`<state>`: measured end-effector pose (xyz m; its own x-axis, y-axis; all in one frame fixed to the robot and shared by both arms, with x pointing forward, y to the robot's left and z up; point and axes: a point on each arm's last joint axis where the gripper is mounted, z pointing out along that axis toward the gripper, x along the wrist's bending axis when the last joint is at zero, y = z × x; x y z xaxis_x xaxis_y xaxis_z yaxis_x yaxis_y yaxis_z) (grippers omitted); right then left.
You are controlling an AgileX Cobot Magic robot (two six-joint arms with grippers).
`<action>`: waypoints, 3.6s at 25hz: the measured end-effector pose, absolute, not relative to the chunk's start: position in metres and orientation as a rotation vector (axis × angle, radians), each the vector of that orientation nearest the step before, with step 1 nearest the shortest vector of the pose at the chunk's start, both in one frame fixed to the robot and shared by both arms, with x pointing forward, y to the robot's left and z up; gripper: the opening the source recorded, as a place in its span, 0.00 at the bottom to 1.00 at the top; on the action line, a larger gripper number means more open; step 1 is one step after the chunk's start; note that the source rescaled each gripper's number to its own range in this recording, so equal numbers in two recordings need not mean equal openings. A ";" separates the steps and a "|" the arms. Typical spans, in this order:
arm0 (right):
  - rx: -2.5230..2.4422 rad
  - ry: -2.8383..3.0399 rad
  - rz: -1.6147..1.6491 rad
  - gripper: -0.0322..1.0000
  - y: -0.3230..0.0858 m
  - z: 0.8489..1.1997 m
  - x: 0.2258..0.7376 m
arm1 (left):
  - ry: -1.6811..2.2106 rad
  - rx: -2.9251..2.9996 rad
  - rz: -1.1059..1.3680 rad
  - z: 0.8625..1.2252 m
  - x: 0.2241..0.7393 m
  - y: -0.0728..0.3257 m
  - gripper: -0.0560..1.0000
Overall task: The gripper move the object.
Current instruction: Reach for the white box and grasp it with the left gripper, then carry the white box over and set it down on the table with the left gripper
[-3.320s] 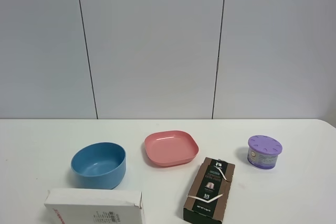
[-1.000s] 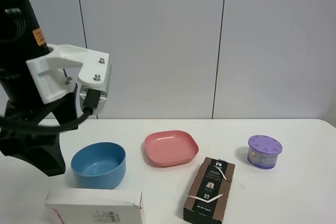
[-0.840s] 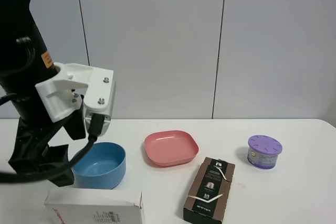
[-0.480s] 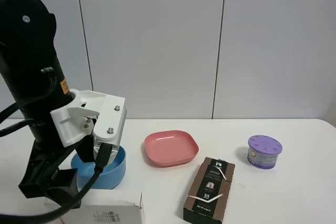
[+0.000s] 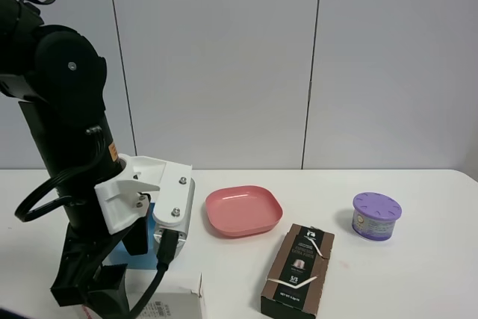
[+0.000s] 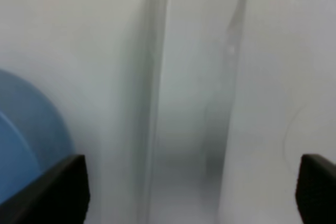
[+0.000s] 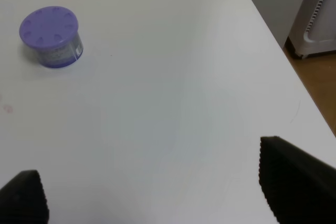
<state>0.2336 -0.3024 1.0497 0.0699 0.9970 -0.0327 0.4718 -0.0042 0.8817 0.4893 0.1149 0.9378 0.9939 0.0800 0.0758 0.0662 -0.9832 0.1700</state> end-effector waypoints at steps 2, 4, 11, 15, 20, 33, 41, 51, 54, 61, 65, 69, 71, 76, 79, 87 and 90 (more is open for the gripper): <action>1.583 1.505 0.867 1.00 -0.302 1.050 0.234 | 0.115 2.965 0.124 0.935 0.490 0.114 0.94; 1.583 1.505 0.867 1.00 -0.302 1.050 0.234 | 0.120 2.963 0.125 0.932 0.491 0.113 0.94; 1.583 1.505 0.867 1.00 -0.302 1.050 0.234 | 0.138 2.975 0.088 0.918 0.494 0.111 0.93; 1.583 1.505 0.867 1.00 -0.302 1.050 0.234 | 0.148 2.966 0.098 0.915 0.495 0.110 0.93; 1.583 1.505 0.867 1.00 -0.302 1.050 0.234 | 0.160 2.950 0.120 0.911 0.498 0.108 0.92; 1.583 1.505 0.867 1.00 -0.302 1.050 0.234 | 0.194 2.926 0.139 0.900 0.502 0.104 0.57; 1.583 1.505 0.867 1.00 -0.302 1.050 0.234 | 0.209 2.928 0.130 0.900 0.502 0.104 0.05; 1.583 1.505 0.867 1.00 -0.302 1.050 0.234 | 0.409 2.886 0.036 0.979 0.508 0.094 0.05; 1.583 1.505 0.867 1.00 -0.302 1.050 0.234 | 0.380 2.839 0.104 1.028 0.517 0.088 0.05; 1.583 1.505 0.867 1.00 -0.302 1.050 0.234 | 0.326 2.681 0.473 1.129 0.565 0.085 0.05; 1.583 1.505 0.867 1.00 -0.302 1.050 0.234 | 0.293 2.621 0.586 1.158 0.596 0.072 0.05; 1.583 1.505 0.867 1.00 -0.302 1.050 0.234 | 0.273 2.529 0.689 1.168 0.624 0.054 0.05; 1.583 1.505 0.867 1.00 -0.302 1.050 0.234 | 0.253 2.511 0.713 1.165 0.632 0.047 0.05; 1.583 1.505 0.867 1.00 -0.302 1.050 0.234 | -0.029 2.516 0.879 1.150 0.650 0.035 0.05; 1.583 1.505 0.867 1.00 -0.302 1.050 0.234 | -0.216 2.556 0.926 1.130 0.661 0.028 0.05; 1.583 1.505 0.867 1.00 -0.302 1.050 0.234 | -0.208 2.574 0.864 1.048 0.708 0.027 0.05; 1.583 1.505 0.867 1.00 -0.302 1.050 0.234 | -0.201 2.600 0.818 1.020 0.721 0.034 0.05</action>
